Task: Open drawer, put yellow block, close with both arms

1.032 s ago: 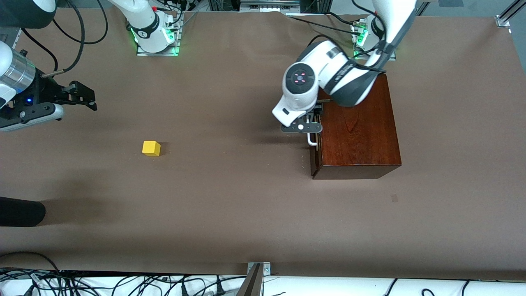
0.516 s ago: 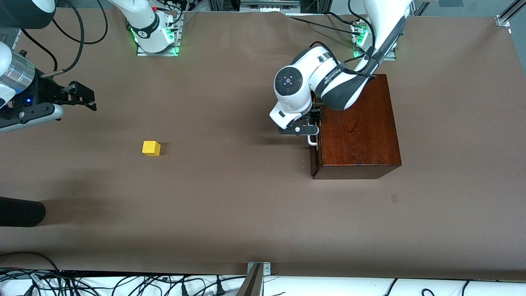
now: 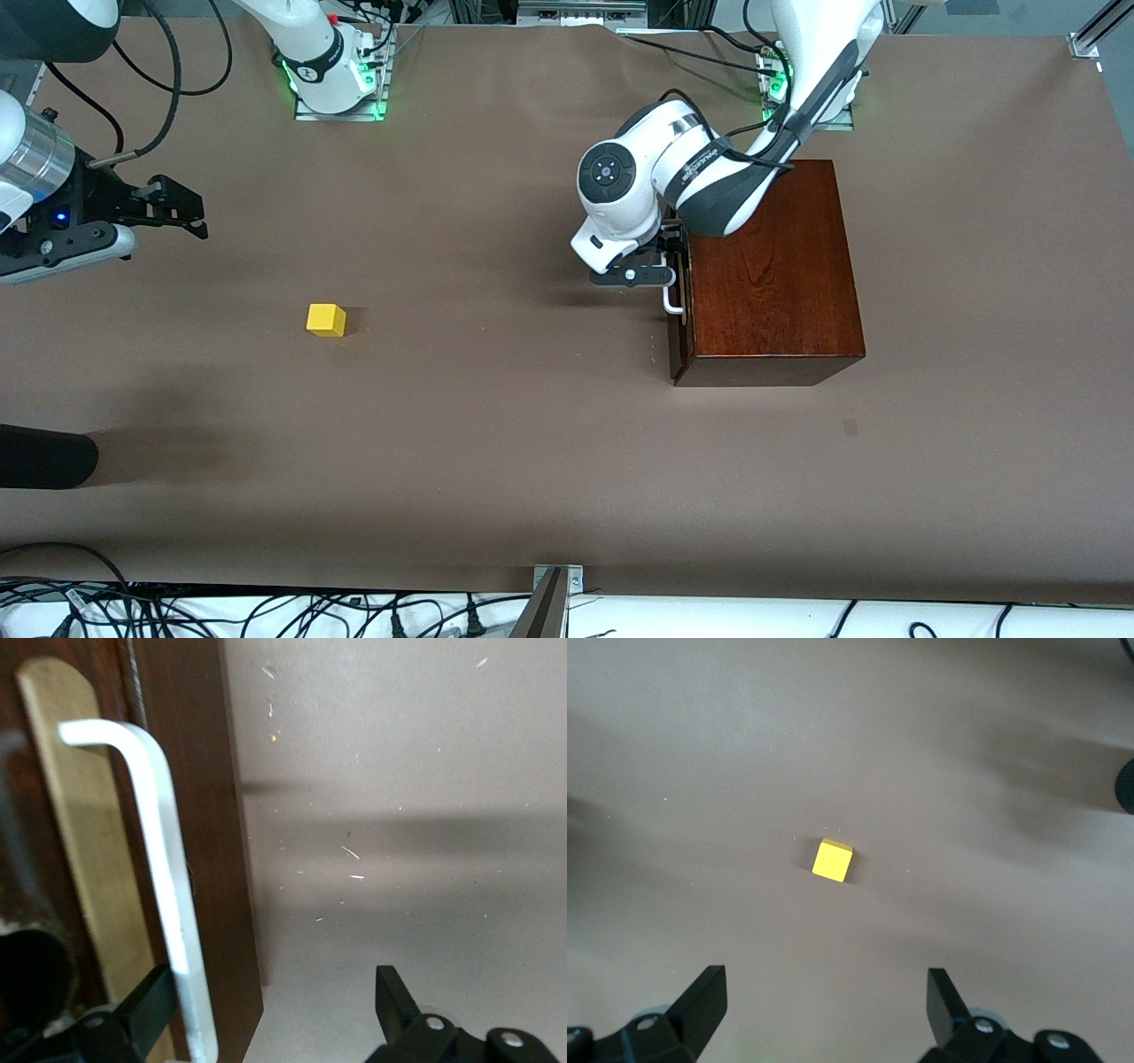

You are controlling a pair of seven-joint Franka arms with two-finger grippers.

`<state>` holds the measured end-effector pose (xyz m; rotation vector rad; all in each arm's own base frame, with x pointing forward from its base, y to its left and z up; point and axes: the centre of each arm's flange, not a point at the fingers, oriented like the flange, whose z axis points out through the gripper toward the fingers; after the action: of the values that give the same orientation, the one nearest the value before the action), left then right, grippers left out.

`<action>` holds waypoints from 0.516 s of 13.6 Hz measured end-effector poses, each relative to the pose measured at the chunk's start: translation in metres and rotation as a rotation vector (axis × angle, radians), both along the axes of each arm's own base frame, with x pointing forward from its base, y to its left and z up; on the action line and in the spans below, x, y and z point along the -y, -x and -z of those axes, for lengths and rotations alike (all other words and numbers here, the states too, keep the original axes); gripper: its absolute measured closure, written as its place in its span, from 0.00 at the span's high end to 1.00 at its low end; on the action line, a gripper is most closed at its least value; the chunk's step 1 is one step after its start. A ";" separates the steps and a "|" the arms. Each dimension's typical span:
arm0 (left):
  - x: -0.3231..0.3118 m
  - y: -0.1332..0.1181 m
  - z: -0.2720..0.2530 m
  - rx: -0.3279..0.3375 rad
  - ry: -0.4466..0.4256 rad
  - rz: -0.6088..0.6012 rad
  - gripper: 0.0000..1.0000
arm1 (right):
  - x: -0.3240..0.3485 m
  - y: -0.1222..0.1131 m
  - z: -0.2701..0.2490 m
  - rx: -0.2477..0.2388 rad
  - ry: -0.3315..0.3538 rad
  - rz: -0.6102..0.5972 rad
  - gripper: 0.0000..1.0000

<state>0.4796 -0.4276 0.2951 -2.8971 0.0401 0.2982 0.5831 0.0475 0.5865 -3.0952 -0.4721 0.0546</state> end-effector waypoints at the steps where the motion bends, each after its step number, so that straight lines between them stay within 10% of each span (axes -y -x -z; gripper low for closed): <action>1: 0.000 0.000 0.006 0.002 -0.009 0.005 1.00 | 0.000 0.000 0.000 0.000 0.000 0.000 1.00; 7: 0.005 0.004 0.018 0.005 -0.025 0.017 1.00 | 0.001 0.000 0.000 -0.001 0.000 0.002 1.00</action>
<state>0.4754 -0.4327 0.2774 -2.8715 0.0595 0.2867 0.5832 0.0465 0.5864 -3.0956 -0.4694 0.0554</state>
